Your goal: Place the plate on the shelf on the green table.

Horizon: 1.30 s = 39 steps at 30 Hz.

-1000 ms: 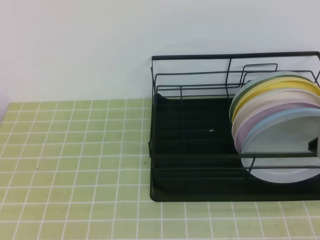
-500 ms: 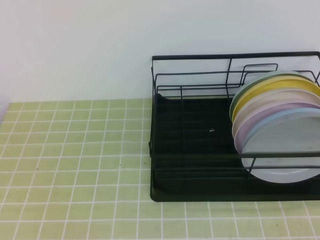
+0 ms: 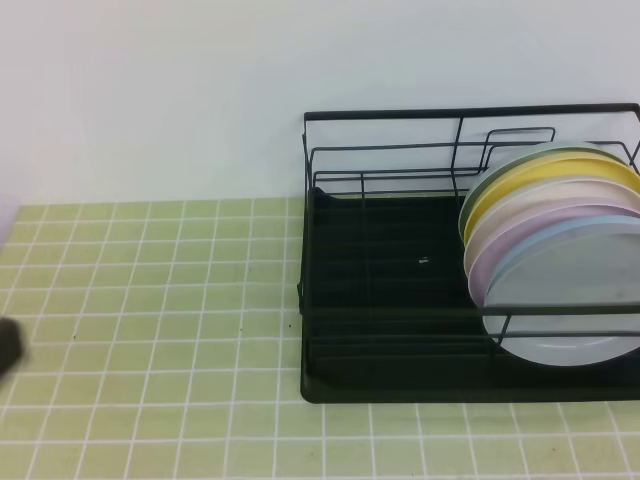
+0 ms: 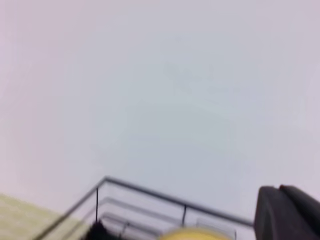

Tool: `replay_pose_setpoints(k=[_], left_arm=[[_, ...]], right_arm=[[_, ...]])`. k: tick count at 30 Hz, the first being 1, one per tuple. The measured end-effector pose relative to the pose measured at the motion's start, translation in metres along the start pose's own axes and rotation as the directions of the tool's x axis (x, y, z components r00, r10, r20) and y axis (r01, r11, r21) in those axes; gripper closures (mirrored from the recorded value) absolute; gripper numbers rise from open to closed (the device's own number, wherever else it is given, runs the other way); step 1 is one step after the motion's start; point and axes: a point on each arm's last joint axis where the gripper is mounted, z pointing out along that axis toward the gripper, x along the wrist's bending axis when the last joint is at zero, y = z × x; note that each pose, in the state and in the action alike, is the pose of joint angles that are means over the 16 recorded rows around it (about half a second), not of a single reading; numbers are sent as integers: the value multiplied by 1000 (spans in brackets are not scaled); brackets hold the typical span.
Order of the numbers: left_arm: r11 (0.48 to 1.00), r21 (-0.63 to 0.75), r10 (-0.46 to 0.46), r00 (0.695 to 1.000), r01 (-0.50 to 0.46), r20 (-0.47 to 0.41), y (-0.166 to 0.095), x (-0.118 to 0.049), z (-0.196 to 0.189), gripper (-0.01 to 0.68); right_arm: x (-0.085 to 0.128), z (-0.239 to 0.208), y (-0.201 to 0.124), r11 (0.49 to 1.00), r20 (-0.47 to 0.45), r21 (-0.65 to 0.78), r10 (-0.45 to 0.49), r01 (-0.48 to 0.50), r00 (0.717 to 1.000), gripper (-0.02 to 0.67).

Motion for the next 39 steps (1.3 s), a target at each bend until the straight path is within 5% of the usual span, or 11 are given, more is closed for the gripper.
replay_pose_setpoints(k=[17,31,39], left_arm=[[983,-172,-72,997,67,-25,-76,29,55,675],[996,-66,-70,997,67,-41,-95,31,53,675],[989,-143,-59,995,46,-85,-108,37,31,675]], right_arm=[[19,-28,-146,978,71,162,118,-128,990,651],[23,-28,-160,964,52,223,139,-147,989,651],[23,-28,-160,963,50,226,140,-147,989,651]])
